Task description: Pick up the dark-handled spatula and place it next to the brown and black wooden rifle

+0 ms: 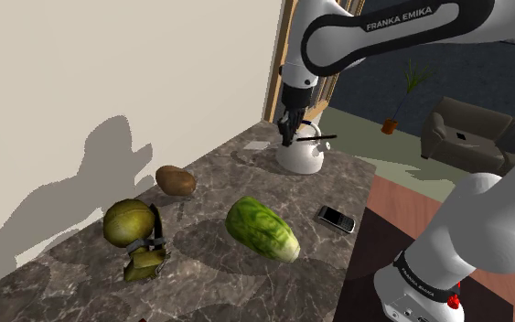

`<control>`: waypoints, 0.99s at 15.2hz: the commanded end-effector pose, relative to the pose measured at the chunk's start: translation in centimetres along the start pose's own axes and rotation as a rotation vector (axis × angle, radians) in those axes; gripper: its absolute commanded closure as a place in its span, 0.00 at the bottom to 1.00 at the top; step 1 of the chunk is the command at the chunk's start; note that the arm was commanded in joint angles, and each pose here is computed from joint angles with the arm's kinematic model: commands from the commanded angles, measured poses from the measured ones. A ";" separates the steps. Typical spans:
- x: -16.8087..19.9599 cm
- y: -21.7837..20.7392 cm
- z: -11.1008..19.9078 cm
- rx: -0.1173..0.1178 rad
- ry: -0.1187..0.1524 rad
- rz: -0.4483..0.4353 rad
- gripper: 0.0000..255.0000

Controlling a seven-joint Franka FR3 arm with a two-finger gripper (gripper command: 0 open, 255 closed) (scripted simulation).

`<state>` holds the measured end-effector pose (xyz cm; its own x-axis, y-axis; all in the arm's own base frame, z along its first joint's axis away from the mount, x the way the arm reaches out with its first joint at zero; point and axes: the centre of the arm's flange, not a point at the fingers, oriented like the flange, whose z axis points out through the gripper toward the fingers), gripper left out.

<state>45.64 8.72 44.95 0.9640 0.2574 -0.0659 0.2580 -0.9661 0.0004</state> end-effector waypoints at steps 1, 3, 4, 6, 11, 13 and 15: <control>-0.2 -2.2 -0.1 0.000 -0.001 0.001 1.00; -0.6 -4.8 -0.1 0.000 -0.001 0.001 1.00; -0.8 -6.1 -0.1 0.000 -0.001 0.001 1.00; -1.1 -8.8 -0.1 0.000 -0.001 0.001 1.00; -2.1 -15.3 0.0 0.000 -0.001 0.001 1.00; -2.5 -17.9 0.0 0.000 -0.001 0.001 1.00; -2.9 -20.5 0.0 0.000 -0.001 0.001 1.00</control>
<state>38.06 26.35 45.32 0.9639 0.2581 -0.0659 0.2587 -0.9659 0.0009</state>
